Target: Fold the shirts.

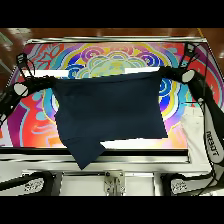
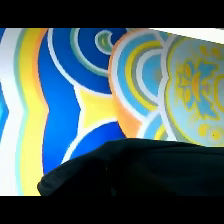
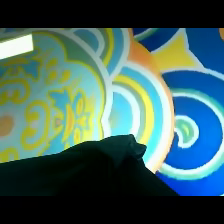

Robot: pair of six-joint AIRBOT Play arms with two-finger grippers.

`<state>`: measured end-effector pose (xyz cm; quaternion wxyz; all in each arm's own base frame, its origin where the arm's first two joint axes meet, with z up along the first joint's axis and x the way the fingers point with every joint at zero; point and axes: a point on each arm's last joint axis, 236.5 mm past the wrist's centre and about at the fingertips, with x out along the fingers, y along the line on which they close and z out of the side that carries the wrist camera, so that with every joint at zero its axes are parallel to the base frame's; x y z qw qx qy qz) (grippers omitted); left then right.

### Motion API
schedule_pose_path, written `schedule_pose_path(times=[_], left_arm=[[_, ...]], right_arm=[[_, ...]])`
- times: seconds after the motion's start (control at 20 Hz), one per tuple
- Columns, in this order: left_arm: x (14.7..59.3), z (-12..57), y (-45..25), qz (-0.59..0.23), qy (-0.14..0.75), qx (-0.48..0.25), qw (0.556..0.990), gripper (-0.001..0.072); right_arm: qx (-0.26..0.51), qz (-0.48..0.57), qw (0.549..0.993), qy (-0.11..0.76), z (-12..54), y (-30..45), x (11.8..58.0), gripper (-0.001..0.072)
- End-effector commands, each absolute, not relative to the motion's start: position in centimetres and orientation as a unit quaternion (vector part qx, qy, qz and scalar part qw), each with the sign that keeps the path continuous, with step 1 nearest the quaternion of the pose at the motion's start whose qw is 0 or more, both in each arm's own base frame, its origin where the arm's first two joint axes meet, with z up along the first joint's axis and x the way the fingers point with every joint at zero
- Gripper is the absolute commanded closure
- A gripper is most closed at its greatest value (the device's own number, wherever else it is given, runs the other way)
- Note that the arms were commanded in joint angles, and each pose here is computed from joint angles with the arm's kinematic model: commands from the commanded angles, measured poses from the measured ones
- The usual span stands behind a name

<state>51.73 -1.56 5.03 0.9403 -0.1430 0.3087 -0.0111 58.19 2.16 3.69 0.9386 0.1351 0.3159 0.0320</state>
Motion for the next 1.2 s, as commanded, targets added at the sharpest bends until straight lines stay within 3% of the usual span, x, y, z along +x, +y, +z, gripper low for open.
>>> schedule_pose_path(times=[0.0, 0.35, 0.5, 0.75, 1.0, 1.05, 1.1, 1.15], left_arm=[[53.2, 1.2, -1.5, 0.007, 0.318, -0.188, 0.929, 0.0654], [51.4, -4.1, -3.8, -0.022, 0.399, -0.165, 0.902, 0.0653], [47.7, -6.4, -4.3, -0.049, 0.489, -0.155, 0.857, 0.0654], [40.8, -9.8, -5.3, -0.078, 0.623, -0.169, 0.76, 0.0654], [39.2, -10.8, -5.9, -0.064, 0.656, -0.198, 0.725, 0.0653], [39.1, -10.7, -6.0, -0.062, 0.658, -0.205, 0.722, 0.0593], [38.8, -10.6, -6.1, -0.064, 0.661, -0.205, 0.719, 0.036], [38.4, -10.2, -6.1, -0.068, 0.669, -0.202, 0.712, 0.0167]], right_arm=[[0.135, 0.024, 0.937, 0.322, -0.9, 3.1, 59.7, 0.0658], [0.137, 0.029, 0.916, 0.375, -4.4, 3.1, 58.4, 0.0657], [0.152, 0.03, 0.892, 0.426, -4.8, 1.6, 56.0, 0.0658], [0.172, 0.058, 0.795, 0.579, -9.2, 2.4, 48.6, 0.0657], [0.182, 0.052, 0.784, 0.591, -9.8, 2.5, 48.1, 0.0657], [0.183, 0.052, 0.784, 0.591, -9.8, 2.5, 48.1, 0.0624], [0.184, 0.051, 0.785, 0.589, -9.7, 2.5, 48.3, 0.0429], [0.186, 0.053, 0.784, 0.589, -9.2, 2.4, 48.2, 0.0149]])
